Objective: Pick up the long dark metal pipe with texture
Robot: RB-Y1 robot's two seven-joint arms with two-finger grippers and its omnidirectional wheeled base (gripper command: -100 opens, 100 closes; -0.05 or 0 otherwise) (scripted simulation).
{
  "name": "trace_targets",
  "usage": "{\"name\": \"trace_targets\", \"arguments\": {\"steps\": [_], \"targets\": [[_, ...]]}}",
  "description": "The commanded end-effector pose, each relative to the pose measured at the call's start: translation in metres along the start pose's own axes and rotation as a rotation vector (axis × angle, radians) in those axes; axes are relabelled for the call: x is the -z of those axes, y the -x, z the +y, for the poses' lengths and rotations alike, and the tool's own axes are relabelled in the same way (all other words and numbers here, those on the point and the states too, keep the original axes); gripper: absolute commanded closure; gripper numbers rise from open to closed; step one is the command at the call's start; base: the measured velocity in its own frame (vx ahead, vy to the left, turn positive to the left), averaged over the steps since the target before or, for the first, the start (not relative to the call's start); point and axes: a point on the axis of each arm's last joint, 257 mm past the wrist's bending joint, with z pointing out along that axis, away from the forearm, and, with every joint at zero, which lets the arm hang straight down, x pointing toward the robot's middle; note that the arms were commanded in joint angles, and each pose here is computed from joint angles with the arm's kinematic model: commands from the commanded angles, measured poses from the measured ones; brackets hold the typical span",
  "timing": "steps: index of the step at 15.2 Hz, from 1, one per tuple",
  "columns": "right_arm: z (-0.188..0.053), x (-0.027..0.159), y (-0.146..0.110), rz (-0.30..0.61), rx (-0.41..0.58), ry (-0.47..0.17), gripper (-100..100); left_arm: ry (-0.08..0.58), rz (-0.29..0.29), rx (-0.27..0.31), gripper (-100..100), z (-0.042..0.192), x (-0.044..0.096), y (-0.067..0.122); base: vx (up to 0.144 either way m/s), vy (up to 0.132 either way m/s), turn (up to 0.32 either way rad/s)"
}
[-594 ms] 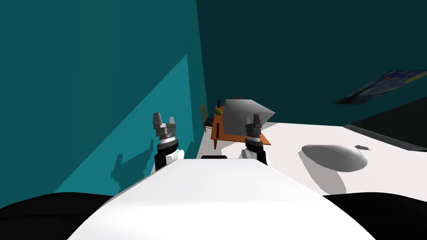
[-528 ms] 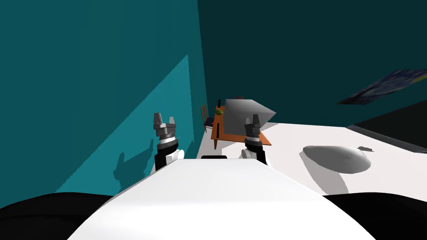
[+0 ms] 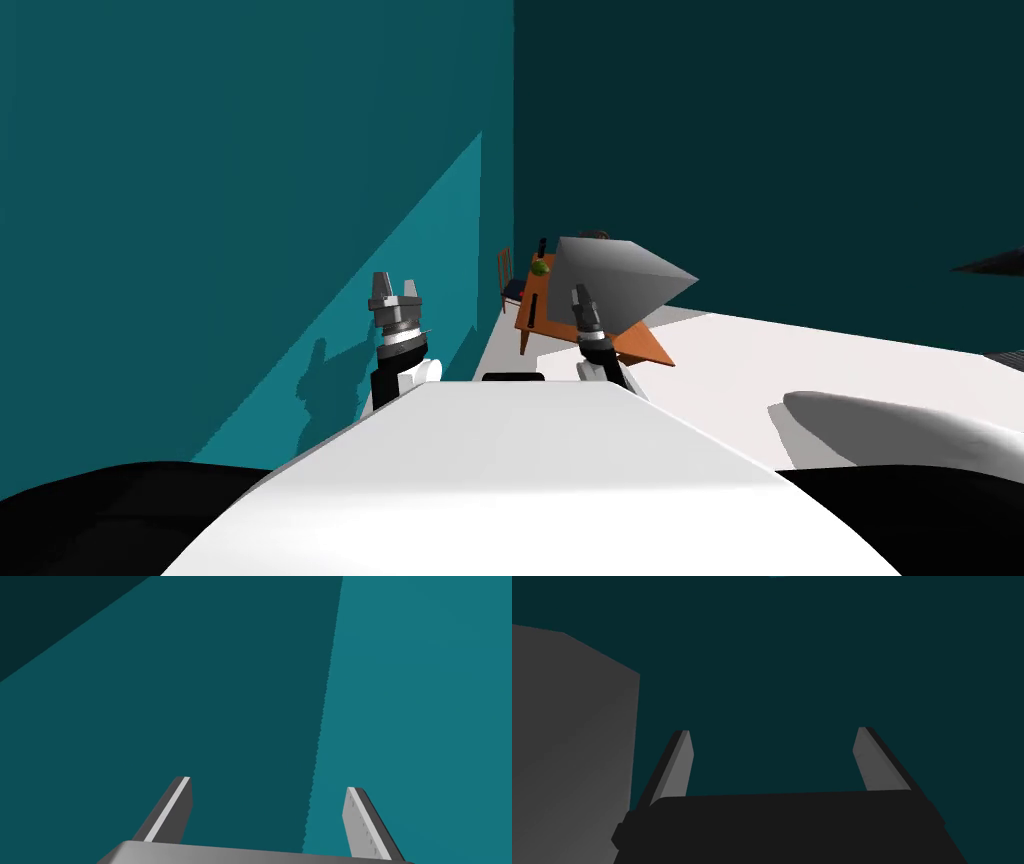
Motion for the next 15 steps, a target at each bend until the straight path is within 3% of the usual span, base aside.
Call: {"name": "trace_targets", "arguments": {"steps": [1,7,10,11,12,14,15], "targets": [[-0.011,0.003,-0.018,0.056,0.031,-0.009,-100,0.0,0.0,0.0,0,0.0,0.0,0.0,-0.089,-0.002,0.323],[-0.042,0.023,-0.068,0.236,0.131,-0.022,-100,0.0,0.0,0.0,0,0.0,0.0,0.0,-0.08,0.0,0.293],[-0.055,0.039,-0.1,0.363,0.208,-0.001,-100,0.0,0.0,0.0,0,0.0,0.0,0.0,-0.067,0.003,0.324],[-0.066,0.046,-0.102,0.375,0.212,-0.026,-100,0.0,0.0,0.0,0,0.0,0.0,0.0,-0.068,0.006,0.325],[-0.068,0.053,-0.116,0.436,0.252,0.0,-100,0.0,0.0,0.0,0,0.0,0.0,0.0,-0.075,0.008,0.419],[-0.079,0.061,-0.117,0.45,0.256,-0.026,-100,0.0,0.0,0.0,0,0.0,0.0,0.0,-0.057,0.002,0.214],[-0.082,0.07,-0.13,0.515,0.301,0.004,-100,0.0,0.0,0.0,0,0.0,0.0,0.0,-0.045,0.005,0.269]]}}
